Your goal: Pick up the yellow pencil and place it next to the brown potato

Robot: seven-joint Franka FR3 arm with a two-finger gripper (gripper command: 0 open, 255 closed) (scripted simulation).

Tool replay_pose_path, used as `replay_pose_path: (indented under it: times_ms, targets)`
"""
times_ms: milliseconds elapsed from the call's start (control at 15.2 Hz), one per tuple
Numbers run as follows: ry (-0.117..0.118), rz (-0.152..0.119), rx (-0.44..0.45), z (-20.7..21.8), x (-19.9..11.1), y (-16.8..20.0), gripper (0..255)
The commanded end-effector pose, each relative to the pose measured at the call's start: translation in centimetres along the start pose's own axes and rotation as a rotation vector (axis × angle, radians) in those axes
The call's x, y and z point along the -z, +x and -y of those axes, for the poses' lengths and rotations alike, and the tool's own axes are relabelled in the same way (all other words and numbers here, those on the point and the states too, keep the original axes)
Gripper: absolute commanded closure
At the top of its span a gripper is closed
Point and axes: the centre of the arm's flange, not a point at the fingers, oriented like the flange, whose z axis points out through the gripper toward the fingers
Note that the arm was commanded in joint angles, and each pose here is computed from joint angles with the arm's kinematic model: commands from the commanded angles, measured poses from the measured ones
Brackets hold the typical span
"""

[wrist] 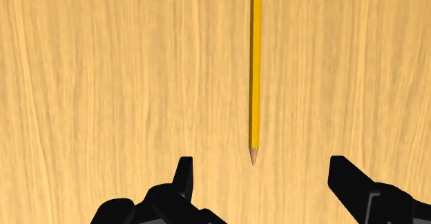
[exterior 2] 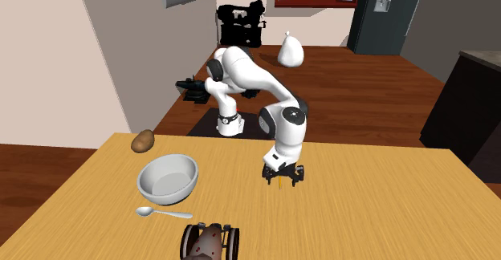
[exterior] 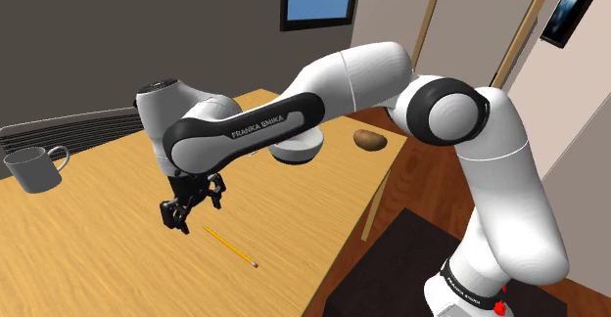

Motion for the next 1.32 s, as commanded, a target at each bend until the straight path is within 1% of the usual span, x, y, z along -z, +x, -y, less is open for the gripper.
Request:
replay_pose_path:
  times_ms: [0, 198, 660, 726, 1254]
  targets:
    - [0.0, 0.0, 0.0, 0.0, -1.0, 0.0, 0]
    - [0.0, 0.0, 0.0, 0.0, -2.4, 0.0, 0]
    - [0.0, 0.0, 0.0, 0.0, -2.4, 0.0, 0]
    - [0.0, 0.0, 0.0, 0.0, -2.4, 0.0, 255]
    - [0.0, 0.0, 0.0, 0.1, -2.2, 0.1, 255]
